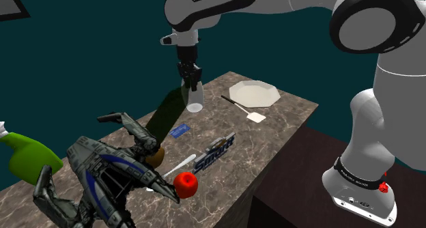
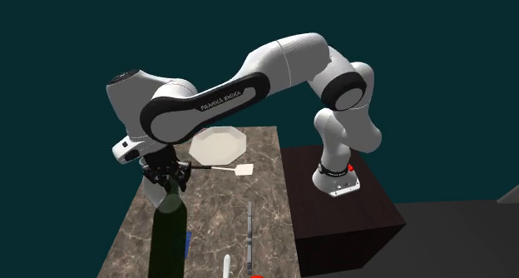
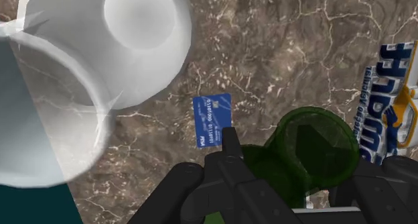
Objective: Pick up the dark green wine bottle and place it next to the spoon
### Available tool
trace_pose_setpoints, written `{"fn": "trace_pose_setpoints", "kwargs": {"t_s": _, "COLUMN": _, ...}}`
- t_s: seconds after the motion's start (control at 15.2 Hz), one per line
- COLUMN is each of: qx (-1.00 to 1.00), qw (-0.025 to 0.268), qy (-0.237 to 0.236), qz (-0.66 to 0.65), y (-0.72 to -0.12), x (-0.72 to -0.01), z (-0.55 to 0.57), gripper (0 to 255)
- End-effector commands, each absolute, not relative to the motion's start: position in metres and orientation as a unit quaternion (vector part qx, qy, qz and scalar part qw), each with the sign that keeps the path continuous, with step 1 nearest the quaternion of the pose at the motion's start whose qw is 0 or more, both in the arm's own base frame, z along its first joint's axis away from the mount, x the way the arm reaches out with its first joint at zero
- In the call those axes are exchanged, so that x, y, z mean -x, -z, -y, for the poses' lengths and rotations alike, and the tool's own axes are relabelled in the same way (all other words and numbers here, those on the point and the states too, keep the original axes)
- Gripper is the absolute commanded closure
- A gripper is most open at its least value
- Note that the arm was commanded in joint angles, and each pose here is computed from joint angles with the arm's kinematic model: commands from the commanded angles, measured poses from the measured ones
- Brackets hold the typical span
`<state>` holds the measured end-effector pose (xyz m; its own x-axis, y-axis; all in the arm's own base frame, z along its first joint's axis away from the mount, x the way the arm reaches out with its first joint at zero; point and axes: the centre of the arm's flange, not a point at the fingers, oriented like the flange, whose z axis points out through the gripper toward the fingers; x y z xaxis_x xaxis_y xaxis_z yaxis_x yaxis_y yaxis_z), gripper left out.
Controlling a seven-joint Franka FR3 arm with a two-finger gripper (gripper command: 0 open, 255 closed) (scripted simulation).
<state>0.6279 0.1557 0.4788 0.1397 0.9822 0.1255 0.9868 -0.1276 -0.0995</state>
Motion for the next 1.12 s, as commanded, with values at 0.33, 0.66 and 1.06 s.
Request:
{"fn": "trace_pose_setpoints", "kwargs": {"t_s": 0.33, "qx": 0.749, "qw": 0.081, "qy": 0.014, "qz": 0.658, "y": -0.441, "x": -0.628, "z": -0.161, "gripper": 255}}
{"fn": "trace_pose_setpoints", "kwargs": {"t_s": 0.66, "qx": 0.749, "qw": 0.081, "qy": 0.014, "qz": 0.658, "y": -0.415, "x": -0.628, "z": -0.161, "gripper": 255}}
{"fn": "trace_pose_setpoints", "kwargs": {"t_s": 1.06, "qx": 0.749, "qw": 0.081, "qy": 0.014, "qz": 0.658, "y": -0.383, "x": -0.628, "z": -0.161, "gripper": 255}}
